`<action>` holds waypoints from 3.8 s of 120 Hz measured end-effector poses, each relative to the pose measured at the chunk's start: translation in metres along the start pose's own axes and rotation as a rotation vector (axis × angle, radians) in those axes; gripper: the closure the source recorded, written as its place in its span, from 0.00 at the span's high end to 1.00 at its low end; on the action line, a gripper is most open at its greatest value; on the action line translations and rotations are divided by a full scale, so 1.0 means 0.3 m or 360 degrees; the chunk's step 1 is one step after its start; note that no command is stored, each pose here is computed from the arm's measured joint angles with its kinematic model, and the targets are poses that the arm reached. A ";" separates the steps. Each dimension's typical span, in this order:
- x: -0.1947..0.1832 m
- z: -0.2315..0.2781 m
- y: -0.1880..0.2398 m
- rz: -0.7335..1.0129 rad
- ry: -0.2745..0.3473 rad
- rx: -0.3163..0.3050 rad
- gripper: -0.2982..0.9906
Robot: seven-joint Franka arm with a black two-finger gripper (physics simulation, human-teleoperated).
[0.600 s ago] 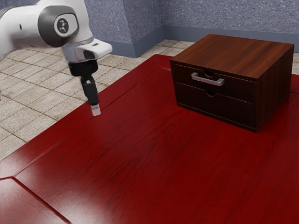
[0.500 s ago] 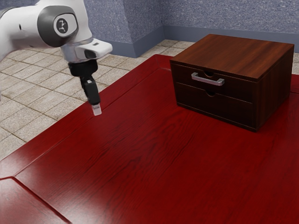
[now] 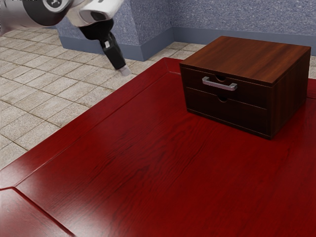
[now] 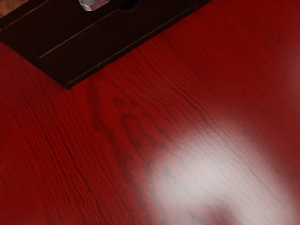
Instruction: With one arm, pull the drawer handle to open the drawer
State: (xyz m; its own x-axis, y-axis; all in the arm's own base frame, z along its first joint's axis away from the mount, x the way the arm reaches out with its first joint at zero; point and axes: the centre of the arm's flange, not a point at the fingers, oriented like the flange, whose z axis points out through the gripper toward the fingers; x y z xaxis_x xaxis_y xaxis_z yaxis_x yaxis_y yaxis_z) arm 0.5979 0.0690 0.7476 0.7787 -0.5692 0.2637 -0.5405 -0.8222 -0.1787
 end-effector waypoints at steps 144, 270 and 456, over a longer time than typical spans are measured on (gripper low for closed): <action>0.518 0.772 0.003 0.1392 0.0235 0.0315 0.77; 0.557 0.899 0.049 0.1601 0.0235 0.0337 0.76; 0.471 0.773 0.092 0.1558 0.0103 -0.0079 0.49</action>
State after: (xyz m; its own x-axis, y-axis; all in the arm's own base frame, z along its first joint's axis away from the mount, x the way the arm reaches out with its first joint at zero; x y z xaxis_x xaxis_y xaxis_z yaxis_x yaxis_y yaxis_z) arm 0.7669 -0.0348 0.5600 -0.0385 -0.9967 0.0719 -0.9518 0.0147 -0.3065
